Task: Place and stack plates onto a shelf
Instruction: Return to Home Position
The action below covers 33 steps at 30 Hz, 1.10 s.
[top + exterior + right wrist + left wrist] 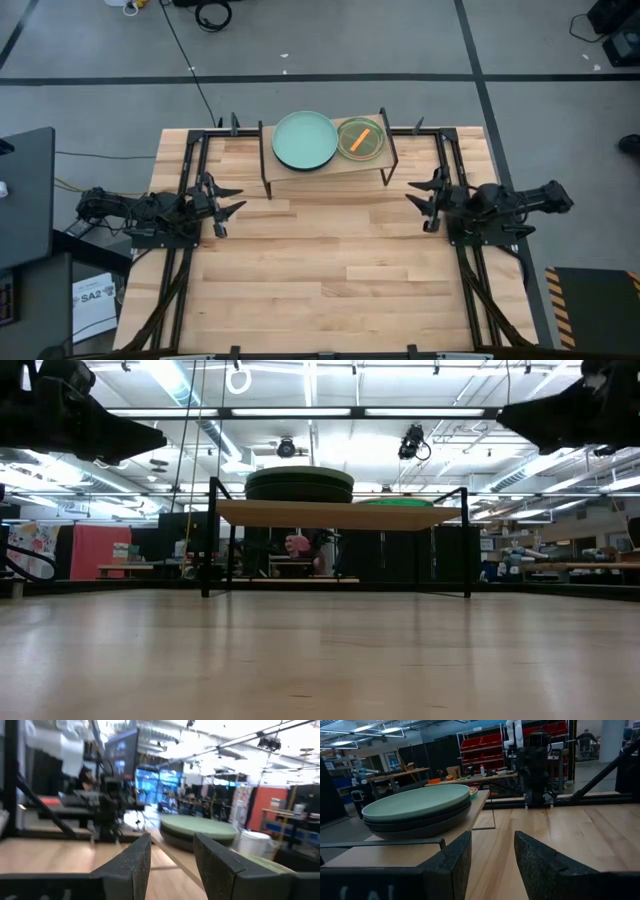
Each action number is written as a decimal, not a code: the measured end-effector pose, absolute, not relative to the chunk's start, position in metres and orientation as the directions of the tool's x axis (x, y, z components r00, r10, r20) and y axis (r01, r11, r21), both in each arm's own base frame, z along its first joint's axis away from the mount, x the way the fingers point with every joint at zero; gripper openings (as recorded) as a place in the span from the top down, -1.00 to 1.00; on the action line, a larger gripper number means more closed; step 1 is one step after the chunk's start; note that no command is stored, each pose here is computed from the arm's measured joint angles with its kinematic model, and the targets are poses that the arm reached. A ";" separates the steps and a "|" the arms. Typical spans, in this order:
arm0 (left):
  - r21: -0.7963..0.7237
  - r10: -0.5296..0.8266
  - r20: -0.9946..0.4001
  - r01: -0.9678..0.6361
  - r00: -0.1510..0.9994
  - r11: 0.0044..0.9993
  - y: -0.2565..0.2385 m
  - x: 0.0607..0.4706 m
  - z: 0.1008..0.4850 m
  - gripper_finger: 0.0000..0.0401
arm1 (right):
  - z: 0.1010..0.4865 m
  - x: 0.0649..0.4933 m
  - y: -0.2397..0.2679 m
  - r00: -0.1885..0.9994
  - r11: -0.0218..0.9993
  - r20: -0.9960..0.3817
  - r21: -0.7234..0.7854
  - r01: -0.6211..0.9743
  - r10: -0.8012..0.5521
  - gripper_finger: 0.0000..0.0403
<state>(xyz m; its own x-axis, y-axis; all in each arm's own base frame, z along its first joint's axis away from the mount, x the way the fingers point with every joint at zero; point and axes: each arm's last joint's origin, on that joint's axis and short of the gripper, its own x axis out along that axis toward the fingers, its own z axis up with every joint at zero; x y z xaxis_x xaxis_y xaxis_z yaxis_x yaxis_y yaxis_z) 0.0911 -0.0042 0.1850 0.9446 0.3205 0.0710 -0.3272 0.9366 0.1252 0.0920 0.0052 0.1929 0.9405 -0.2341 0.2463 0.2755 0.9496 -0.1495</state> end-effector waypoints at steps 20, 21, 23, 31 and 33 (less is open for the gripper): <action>0.125 0.321 0.071 -0.327 0.945 0.937 -0.004 0.091 0.185 0.22 | 0.178 0.094 -0.016 0.872 0.844 0.117 -0.221 0.489 -0.475 0.23; 0.125 0.321 0.071 -0.327 0.945 0.937 -0.004 0.091 0.185 0.22 | 0.177 0.093 -0.018 0.868 0.839 0.109 -0.224 0.495 -0.484 0.23; 0.125 0.321 0.071 -0.327 0.945 0.937 -0.004 0.091 0.185 0.22 | 0.174 0.093 -0.020 0.863 0.836 0.082 -0.219 0.503 -0.498 0.23; 0.125 0.321 0.071 -0.327 0.945 0.937 -0.004 0.091 0.185 0.22 | 0.172 0.094 -0.023 0.863 0.849 0.060 -0.156 0.504 -0.501 0.23; 0.125 0.321 0.071 -0.327 0.945 0.937 -0.004 0.091 0.185 0.22 | 0.172 0.094 -0.023 0.862 0.849 0.060 -0.153 0.506 -0.503 0.23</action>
<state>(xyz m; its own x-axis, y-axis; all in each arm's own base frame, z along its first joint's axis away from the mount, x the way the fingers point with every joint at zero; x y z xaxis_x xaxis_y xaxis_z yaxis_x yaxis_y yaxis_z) 0.0911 -0.0042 0.1850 0.9445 0.3207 0.0710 -0.3274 0.9366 0.1252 0.0936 -0.0229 0.1715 0.8621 -0.5032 0.0597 0.5061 0.8488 -0.1532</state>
